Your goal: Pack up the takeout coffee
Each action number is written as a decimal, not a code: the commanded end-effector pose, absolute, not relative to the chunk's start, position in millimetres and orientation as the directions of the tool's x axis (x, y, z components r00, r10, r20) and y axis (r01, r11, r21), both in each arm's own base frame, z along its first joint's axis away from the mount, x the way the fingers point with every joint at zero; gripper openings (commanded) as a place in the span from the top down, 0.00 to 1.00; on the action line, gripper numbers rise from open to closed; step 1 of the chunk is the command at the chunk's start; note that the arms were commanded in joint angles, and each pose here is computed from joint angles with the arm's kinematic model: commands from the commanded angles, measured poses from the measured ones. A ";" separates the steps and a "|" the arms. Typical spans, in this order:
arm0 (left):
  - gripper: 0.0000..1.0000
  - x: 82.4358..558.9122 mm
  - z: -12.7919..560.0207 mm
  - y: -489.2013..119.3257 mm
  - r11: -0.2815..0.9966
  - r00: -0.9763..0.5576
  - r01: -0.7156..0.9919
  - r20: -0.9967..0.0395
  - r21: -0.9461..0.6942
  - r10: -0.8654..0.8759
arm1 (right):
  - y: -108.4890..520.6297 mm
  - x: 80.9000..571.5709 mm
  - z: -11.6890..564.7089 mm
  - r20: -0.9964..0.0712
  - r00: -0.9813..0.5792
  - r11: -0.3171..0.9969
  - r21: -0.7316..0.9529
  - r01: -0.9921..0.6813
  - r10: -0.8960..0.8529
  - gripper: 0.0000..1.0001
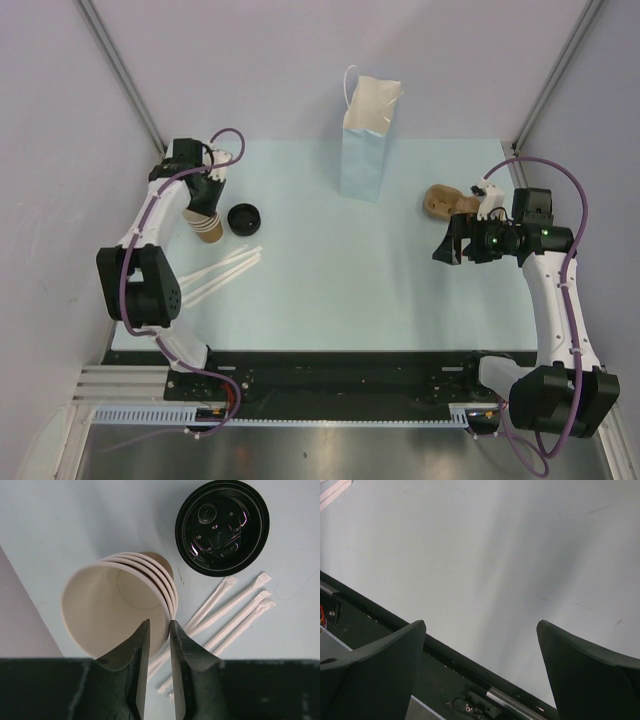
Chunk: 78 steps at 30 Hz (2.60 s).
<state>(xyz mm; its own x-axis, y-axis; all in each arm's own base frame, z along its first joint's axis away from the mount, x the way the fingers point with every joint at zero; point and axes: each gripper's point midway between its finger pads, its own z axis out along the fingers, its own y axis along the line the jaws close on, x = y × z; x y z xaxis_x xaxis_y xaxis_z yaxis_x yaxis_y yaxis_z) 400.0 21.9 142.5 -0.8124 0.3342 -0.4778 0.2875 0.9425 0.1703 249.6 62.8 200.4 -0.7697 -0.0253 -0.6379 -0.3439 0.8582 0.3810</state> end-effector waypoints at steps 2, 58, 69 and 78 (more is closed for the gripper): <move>0.75 404.5 142.1 27.1 0.936 -0.802 0.293 -0.483 0.194 0.351 | 62.8 254.0 201.8 -0.655 -0.755 0.856 0.374 -0.356 -0.028 0.00; 1.00 309.6 302.6 -140.3 0.463 -0.137 0.647 -0.504 0.606 0.852 | 62.8 251.9 212.2 -0.688 -0.726 0.851 0.376 -0.366 -0.008 0.00; 1.00 221.0 189.4 -289.0 0.120 0.116 0.876 -0.446 0.466 0.888 | 56.3 250.8 212.8 -0.687 -0.726 0.867 0.367 -0.337 0.009 0.00; 1.00 219.7 138.2 -334.0 0.131 0.094 0.896 -0.467 0.425 0.879 | 53.3 252.9 209.7 -0.678 -0.735 0.868 0.375 -0.325 0.017 0.00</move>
